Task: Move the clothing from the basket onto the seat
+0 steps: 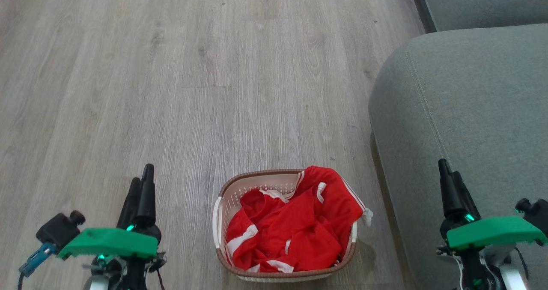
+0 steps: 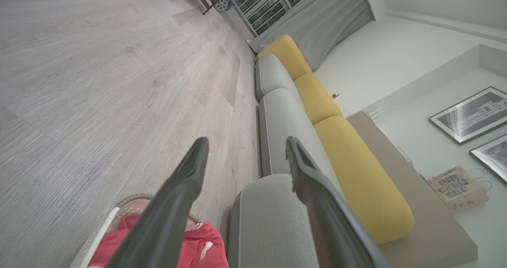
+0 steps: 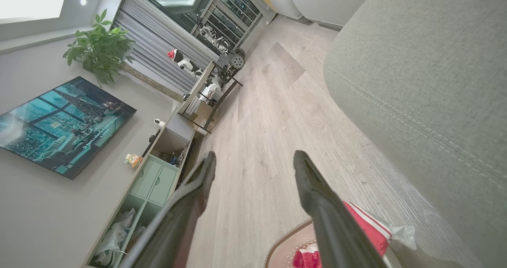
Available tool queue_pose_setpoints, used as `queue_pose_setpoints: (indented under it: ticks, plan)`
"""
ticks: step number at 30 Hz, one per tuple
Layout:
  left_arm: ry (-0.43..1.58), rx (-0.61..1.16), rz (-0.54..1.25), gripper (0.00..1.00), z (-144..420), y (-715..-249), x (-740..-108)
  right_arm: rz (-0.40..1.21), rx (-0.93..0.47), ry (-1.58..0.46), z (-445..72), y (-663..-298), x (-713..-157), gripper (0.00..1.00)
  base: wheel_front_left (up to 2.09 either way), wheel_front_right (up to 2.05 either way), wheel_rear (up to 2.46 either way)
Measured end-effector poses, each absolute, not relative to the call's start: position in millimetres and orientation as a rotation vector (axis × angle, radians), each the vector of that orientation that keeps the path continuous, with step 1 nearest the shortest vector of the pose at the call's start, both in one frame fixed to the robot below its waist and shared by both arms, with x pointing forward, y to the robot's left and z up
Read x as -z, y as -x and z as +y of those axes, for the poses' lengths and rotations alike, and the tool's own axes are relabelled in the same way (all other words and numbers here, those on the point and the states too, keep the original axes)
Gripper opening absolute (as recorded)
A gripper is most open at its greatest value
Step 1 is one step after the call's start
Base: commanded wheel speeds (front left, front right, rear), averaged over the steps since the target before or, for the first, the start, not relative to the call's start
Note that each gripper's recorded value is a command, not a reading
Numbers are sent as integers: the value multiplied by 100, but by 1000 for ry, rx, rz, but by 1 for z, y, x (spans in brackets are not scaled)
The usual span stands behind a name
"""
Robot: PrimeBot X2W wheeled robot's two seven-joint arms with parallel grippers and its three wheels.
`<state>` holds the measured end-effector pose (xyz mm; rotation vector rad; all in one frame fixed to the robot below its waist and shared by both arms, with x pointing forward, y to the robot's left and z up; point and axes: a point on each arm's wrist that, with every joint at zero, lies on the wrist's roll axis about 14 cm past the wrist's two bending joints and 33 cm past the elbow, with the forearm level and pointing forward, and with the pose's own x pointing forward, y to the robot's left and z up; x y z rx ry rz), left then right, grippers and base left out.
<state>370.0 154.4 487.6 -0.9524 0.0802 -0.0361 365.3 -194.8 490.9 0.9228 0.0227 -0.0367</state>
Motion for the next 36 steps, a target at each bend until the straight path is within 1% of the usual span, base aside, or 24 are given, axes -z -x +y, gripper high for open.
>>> queue_pose_setpoints:
  ticks: [18,36]
  plan:
    - [753,86,41,100,144,-372,-497,-15,10,-729,-192,-368,-501,100,0,0,0]
    - [534,156,-44,100,130,-377,-518,-62,-27,-513,-185,-369,-512,100,0,0,0]
